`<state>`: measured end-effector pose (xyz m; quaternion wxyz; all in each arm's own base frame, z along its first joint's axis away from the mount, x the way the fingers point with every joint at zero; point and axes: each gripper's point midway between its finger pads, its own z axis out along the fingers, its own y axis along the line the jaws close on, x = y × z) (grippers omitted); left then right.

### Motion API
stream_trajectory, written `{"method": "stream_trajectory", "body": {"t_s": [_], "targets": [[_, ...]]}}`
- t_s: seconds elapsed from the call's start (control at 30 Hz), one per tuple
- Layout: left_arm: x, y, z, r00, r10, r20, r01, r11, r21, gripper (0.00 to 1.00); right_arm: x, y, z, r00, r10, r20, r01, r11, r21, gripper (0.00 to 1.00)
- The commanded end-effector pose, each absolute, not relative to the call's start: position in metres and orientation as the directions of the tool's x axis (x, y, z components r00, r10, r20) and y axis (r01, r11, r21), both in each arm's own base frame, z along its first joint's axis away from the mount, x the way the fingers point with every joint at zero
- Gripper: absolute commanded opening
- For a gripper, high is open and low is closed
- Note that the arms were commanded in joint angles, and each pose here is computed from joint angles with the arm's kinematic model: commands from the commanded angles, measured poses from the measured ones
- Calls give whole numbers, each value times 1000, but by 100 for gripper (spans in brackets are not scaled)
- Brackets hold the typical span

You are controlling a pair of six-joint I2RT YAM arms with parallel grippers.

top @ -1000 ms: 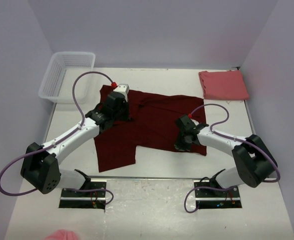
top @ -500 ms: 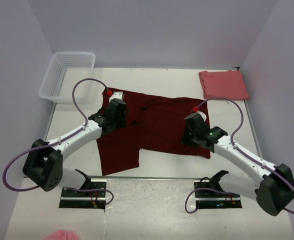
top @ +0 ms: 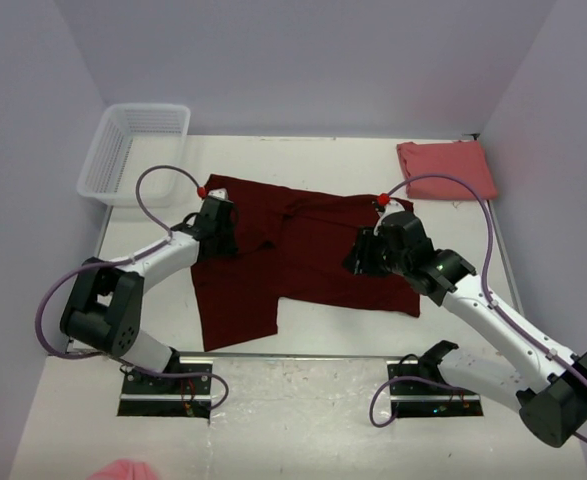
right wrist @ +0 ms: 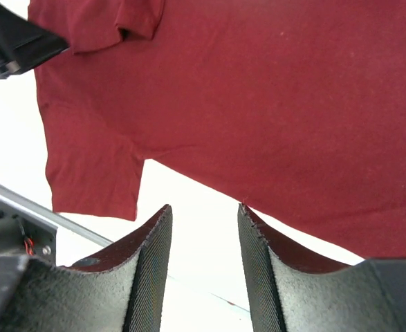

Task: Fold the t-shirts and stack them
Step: Fold the flattened tshirt in 1/3 of the way

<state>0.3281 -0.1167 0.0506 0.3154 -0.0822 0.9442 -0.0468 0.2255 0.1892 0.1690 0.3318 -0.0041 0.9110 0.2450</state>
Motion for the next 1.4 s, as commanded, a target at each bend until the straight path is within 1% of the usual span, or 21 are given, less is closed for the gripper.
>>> {"method": "stream_trajectory", "body": {"t_s": [0.0,0.1,0.3,0.37,0.47,0.5,0.53,0.57,0.8,1.0,1.37], "targets": [[345,-124,52,-779,-180,-601,-112,983,-148,28,225,197,181,-762,116,-637,-246,858,451,45],[346,-125,43,-791,-174,-586,-110,984,-143,28,225,195,182,-750,115,-652,-256,858,446,45],[350,-126,32,-802,-165,-574,-112,986,-127,31,223,197,179,-754,111,-647,-266,849,456,46],[351,-125,30,-804,-161,-572,-112,986,-121,30,222,199,179,-758,112,-643,-271,842,467,46],[354,-125,31,-800,-163,-578,-117,986,-116,19,221,201,177,-763,108,-638,-275,838,472,46],[355,-125,33,-798,-161,-581,-114,987,-117,7,221,201,176,-764,108,-636,-273,839,470,46],[357,-126,36,-793,-163,-587,-114,986,-119,2,221,201,175,-767,106,-633,-272,840,470,46],[358,-125,39,-789,-164,-592,-115,986,-120,0,222,202,174,-766,107,-633,-272,839,471,46],[368,-124,83,-736,-153,-660,-117,988,-99,0,225,206,160,-784,102,-612,-258,843,472,46],[364,-108,109,-707,-152,-691,-165,985,-48,0,228,209,155,-794,92,-601,-257,845,469,45],[353,-89,102,-720,-142,-680,-211,977,19,0,228,208,150,-797,82,-598,-256,851,458,46]]}}
